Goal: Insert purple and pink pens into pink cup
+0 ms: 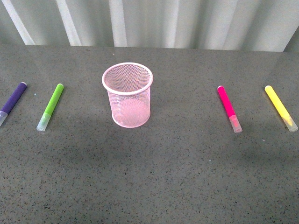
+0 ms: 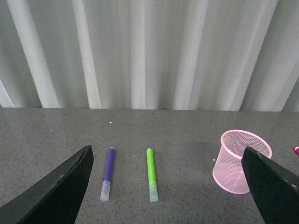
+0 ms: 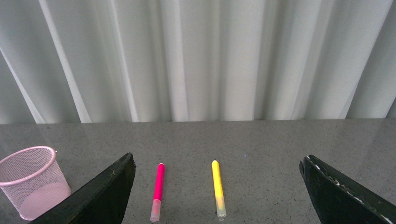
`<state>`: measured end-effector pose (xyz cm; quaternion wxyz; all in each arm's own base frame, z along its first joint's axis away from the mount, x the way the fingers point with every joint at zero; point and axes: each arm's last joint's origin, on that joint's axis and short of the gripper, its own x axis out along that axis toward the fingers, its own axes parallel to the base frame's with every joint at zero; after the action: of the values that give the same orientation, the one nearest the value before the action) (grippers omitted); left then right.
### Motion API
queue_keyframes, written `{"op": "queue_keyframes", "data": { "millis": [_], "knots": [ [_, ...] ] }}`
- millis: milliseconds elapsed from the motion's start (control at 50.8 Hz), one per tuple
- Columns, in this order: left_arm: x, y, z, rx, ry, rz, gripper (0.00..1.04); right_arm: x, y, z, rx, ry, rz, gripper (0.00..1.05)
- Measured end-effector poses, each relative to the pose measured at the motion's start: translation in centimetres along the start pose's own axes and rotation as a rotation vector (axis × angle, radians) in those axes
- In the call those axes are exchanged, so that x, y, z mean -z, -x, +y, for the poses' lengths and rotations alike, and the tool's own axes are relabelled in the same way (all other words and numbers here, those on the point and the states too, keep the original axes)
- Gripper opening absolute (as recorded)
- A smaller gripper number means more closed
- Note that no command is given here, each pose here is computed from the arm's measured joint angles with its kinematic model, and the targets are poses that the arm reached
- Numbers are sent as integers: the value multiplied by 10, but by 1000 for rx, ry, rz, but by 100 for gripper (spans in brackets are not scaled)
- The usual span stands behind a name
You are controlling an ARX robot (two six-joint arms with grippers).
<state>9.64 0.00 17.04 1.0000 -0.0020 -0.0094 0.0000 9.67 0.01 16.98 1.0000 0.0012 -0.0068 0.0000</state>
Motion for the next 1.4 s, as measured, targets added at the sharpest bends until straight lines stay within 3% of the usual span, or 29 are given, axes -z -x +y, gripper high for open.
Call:
{"op": "queue_keyframes", "data": {
  "millis": [1279,1338,1397],
  "knots": [
    [0,0,0,-1,0,0,98,0,0,0,0,0,0,98],
    [4,-2,0,-159,77,170,98,0,0,0,0,0,0,98],
    [8,-9,1,-251,138,255,98,0,0,0,0,0,0,98]
  ]
}}
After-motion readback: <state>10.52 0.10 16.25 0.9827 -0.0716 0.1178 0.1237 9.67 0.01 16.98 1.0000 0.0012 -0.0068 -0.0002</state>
